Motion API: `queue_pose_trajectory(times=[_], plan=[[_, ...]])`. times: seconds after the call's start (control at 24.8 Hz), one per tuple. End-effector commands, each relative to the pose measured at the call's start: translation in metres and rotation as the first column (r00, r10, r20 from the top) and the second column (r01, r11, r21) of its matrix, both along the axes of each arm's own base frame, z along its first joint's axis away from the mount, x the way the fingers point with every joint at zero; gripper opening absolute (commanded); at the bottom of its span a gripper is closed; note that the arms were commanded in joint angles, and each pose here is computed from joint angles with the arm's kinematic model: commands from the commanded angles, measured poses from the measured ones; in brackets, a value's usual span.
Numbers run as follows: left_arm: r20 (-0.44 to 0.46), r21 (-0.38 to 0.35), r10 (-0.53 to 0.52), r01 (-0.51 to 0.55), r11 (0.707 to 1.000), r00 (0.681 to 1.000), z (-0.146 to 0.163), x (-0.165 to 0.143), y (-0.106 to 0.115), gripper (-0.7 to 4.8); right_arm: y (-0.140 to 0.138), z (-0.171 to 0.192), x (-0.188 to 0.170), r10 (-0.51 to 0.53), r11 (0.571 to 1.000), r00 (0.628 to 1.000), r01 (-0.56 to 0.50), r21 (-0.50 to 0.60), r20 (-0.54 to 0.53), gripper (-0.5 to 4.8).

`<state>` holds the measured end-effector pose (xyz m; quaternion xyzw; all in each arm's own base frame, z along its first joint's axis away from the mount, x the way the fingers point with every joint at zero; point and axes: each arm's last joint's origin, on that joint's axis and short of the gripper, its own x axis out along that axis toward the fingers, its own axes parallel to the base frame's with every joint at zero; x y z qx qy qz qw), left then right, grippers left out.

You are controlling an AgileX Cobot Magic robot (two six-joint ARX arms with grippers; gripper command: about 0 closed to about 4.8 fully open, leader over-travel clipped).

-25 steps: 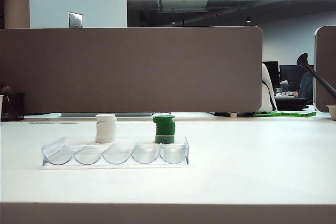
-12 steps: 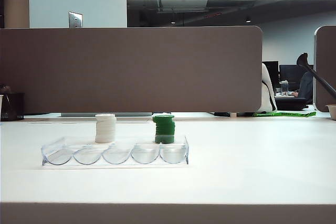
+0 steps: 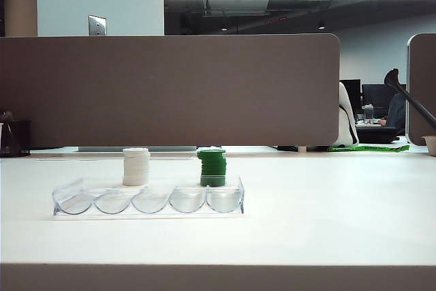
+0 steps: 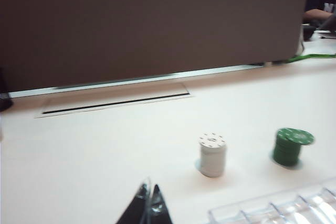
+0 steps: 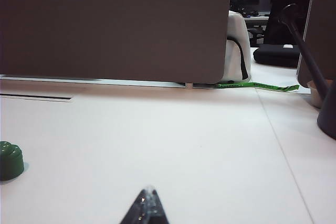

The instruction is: Pick up the chip in the box and place it on the pile of chips with the same color.

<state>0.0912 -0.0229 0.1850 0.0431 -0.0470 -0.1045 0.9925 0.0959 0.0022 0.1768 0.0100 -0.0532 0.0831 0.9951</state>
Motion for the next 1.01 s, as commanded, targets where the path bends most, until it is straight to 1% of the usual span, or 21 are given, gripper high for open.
queue_pose_trajectory(times=[0.04,0.2,0.32,0.4,0.57,0.65,0.77,0.85,0.89,0.93,1.01], plan=[[0.008,-0.006,0.04,-0.04,0.999,0.999,-0.001,0.001,0.004,-0.06,0.0,0.003,-0.001,-0.002,1.0,1.0,0.002,0.003,0.021,-0.07],[0.006,-0.031,0.061,-0.06,0.998,0.998,-0.004,0.003,0.009,-0.06,0.0,0.002,0.0,-0.002,1.0,1.0,0.002,0.003,0.015,-0.07],[0.004,-0.029,0.081,-0.081,0.996,0.997,-0.005,0.004,0.012,-0.06,0.0,0.003,0.0,-0.004,1.0,1.0,0.004,-0.002,0.016,-0.07],[0.006,-0.047,0.103,-0.102,0.994,0.995,-0.005,0.004,0.014,-0.06,0.0,0.003,0.0,-0.006,1.0,1.0,0.006,-0.004,0.016,-0.07],[0.022,-0.066,0.135,-0.133,0.989,0.991,-0.008,0.006,0.017,-0.06,-0.001,0.002,0.0,-0.043,0.999,0.999,0.043,-0.001,0.011,-0.07],[0.007,-0.075,0.146,-0.145,0.987,0.989,-0.009,0.006,0.019,-0.06,-0.002,0.002,0.0,-0.053,0.999,0.999,0.053,0.0,0.009,-0.07],[0.003,-0.073,0.146,-0.145,0.987,0.989,-0.01,0.006,0.019,-0.06,-0.002,0.001,0.0,-0.053,0.999,0.999,0.053,0.0,0.005,-0.07],[-0.036,-0.033,0.129,-0.131,0.991,0.991,-0.014,0.006,0.018,-0.06,-0.002,-0.001,0.0,-0.054,0.999,0.998,0.054,-0.003,-0.021,-0.07],[-0.076,-0.012,0.111,-0.112,0.994,0.991,-0.018,0.006,0.017,-0.06,-0.002,-0.003,0.0,-0.057,0.998,0.997,0.057,-0.003,-0.043,-0.07],[-0.095,-0.01,0.106,-0.107,0.994,0.99,-0.02,0.006,0.017,-0.06,-0.002,-0.004,0.0,-0.057,0.998,0.997,0.057,-0.003,-0.048,-0.07],[-0.097,-0.012,0.105,-0.107,0.994,0.99,-0.02,0.006,0.017,-0.06,-0.002,-0.003,0.0,-0.056,0.998,0.997,0.056,-0.003,-0.044,-0.07]])
